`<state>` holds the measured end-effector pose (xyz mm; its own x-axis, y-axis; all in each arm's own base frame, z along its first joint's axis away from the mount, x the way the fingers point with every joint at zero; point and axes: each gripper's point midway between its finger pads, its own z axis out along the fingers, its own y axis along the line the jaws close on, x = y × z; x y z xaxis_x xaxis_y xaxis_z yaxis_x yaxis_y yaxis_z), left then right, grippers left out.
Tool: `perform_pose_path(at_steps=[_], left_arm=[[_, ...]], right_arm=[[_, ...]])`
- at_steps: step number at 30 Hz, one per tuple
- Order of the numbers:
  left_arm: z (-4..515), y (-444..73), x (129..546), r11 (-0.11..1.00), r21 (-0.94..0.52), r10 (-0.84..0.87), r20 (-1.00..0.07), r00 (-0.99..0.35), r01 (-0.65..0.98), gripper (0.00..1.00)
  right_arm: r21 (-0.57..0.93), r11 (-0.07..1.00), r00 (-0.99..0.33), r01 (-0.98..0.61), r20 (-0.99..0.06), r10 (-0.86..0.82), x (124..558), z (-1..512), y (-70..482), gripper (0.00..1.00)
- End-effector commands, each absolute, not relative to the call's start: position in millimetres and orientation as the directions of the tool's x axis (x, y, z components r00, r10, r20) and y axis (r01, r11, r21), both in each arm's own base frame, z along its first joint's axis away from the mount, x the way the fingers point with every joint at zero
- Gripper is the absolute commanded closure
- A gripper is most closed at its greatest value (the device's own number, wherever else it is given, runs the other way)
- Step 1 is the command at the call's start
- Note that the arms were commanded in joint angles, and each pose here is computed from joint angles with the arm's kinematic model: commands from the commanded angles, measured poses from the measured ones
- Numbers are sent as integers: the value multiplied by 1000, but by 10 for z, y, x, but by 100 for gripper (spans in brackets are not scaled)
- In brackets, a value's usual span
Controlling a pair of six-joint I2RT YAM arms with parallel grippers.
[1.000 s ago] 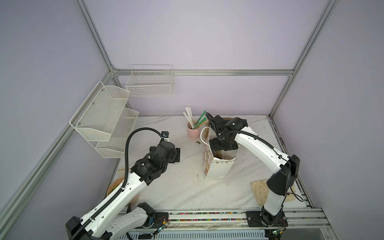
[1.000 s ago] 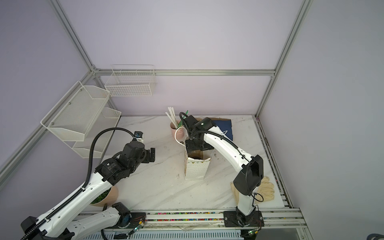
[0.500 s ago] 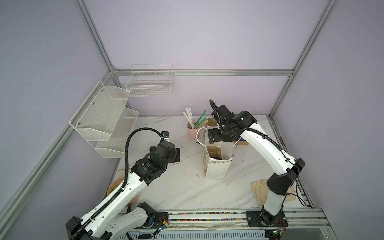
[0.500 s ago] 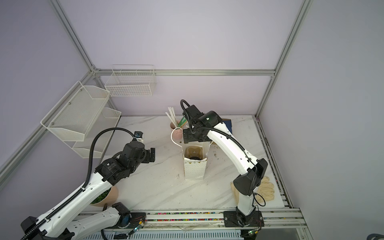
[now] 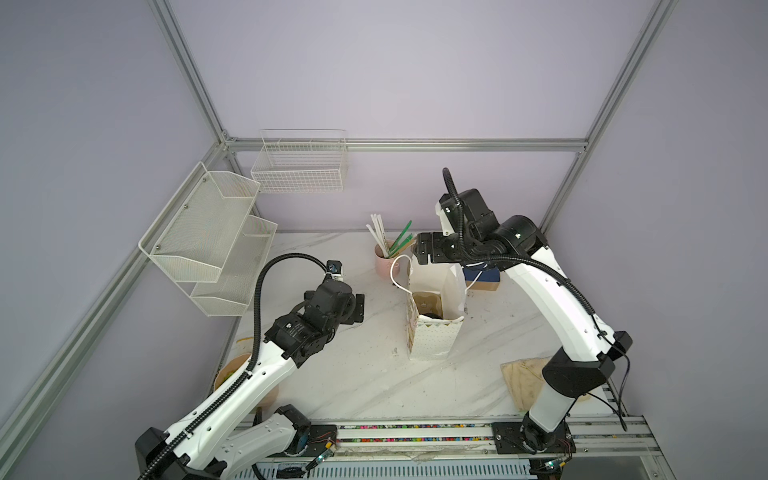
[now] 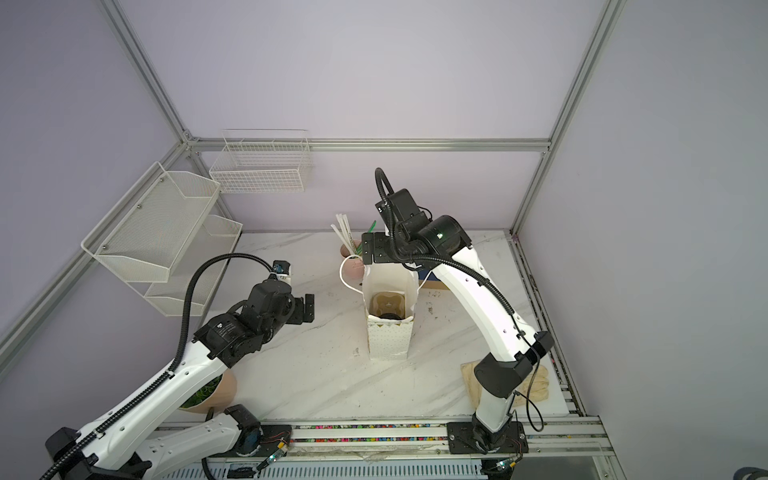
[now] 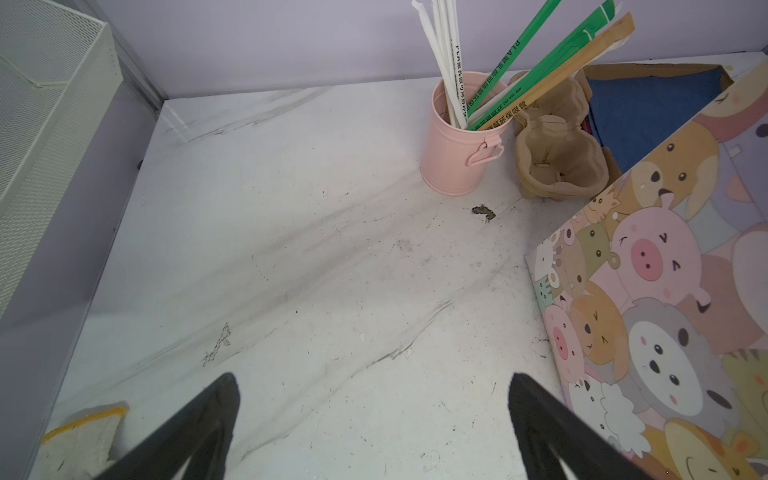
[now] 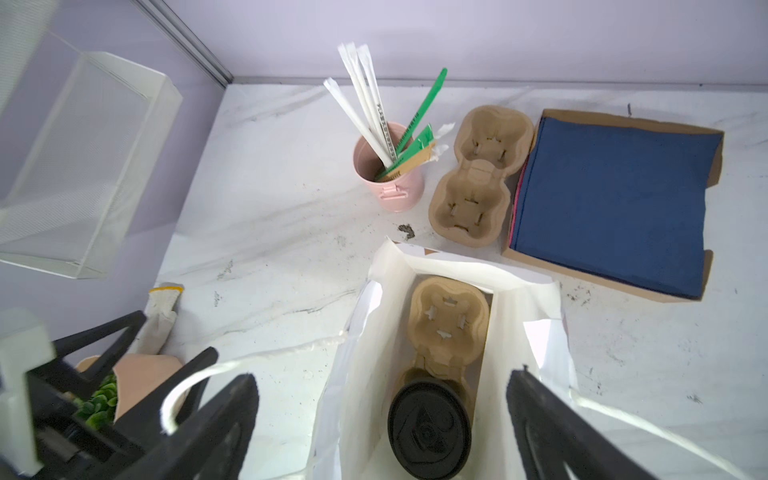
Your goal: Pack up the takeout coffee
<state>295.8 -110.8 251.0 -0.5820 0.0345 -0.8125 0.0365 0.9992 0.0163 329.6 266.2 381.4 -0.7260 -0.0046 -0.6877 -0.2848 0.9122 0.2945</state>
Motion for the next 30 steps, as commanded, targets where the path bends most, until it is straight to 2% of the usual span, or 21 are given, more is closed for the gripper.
perform_pose_path(at_steps=[1,9,13,22,26,30], left_arm=[[3304,-1328,3186,989,-129,-84,-895,-438,74,0],[3735,-1467,3890,966,-221,-170,-936,-309,136,3],[3724,-1470,4303,941,-301,-237,-914,-330,157,6],[3445,-1516,5077,911,-372,-280,-875,-396,176,17],[3298,-1552,5343,904,-393,-294,-857,-424,167,18],[3186,-1596,5589,895,-415,-312,-842,-439,161,24]], right_arm=[[366,858,-598,-362,-796,87,3186,4372,2586,4],[375,830,-509,-412,-851,132,2956,4582,2383,3],[375,834,-474,-405,-866,159,2847,4627,2225,3],[399,795,-366,-457,-899,241,2560,4679,1978,3],[396,788,-357,-471,-903,241,2518,4600,1964,3],[382,789,-362,-481,-906,218,2519,4501,1991,3]])
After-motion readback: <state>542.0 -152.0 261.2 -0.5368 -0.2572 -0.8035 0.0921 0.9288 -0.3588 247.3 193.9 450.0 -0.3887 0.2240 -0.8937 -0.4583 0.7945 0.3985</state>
